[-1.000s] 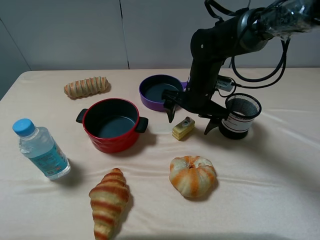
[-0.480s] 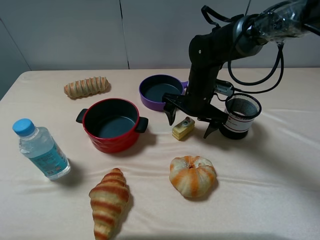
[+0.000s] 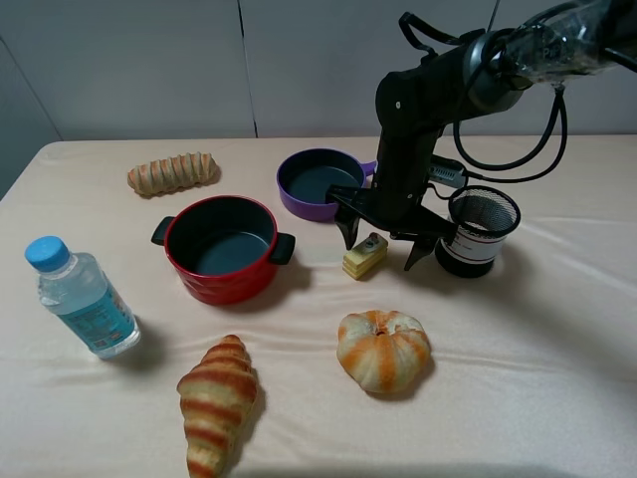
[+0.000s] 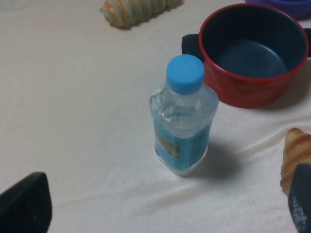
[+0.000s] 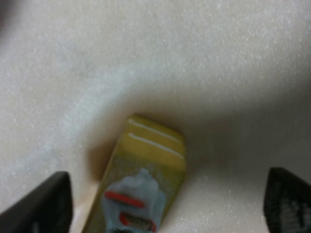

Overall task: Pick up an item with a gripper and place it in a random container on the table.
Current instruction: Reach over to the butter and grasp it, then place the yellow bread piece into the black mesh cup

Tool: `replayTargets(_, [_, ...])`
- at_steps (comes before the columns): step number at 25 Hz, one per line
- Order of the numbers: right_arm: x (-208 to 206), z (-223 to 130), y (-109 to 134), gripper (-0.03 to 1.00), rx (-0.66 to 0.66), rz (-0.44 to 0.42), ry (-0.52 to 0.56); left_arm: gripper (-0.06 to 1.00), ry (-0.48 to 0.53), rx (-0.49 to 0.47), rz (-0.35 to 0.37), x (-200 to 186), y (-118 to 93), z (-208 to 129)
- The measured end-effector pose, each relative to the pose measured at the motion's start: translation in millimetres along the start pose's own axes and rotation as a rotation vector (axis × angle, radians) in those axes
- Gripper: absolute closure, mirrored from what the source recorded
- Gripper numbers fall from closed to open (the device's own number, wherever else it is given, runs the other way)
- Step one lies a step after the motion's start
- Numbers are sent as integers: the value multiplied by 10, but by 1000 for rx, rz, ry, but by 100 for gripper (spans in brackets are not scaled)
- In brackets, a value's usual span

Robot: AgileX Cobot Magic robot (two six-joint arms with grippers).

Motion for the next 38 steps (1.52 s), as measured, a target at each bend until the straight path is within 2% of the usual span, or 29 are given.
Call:
replayTargets(4, [0,0,0,49,0,0,0,-4,0,0,0,0,0,0])
replayTargets(9, [-1,0,10,73,3,9,0,-4,0,0,0,0,0,0])
replayTargets(12, [-1,-1,11,81,4,9,1,-4,0,0,0,0,0,0])
replayTargets(32, [-11,-10,19,82,13,13,10,-4,0,0,0,0,0,0])
replayTargets(38, [-130,10,95,82,-28,8,15,-4,0,0,0,0,0,0])
Point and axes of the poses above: a point on each arm's last joint axis where the gripper is mounted, x pointing out along that axis toward the gripper, y along the wrist's bending axis when the last joint is at zero, z = x × y, the point moved 2 cm from there along x, pointing out along that axis toward the gripper, and after that the axes turned 12 degrees about x, right-handed, at the moved point
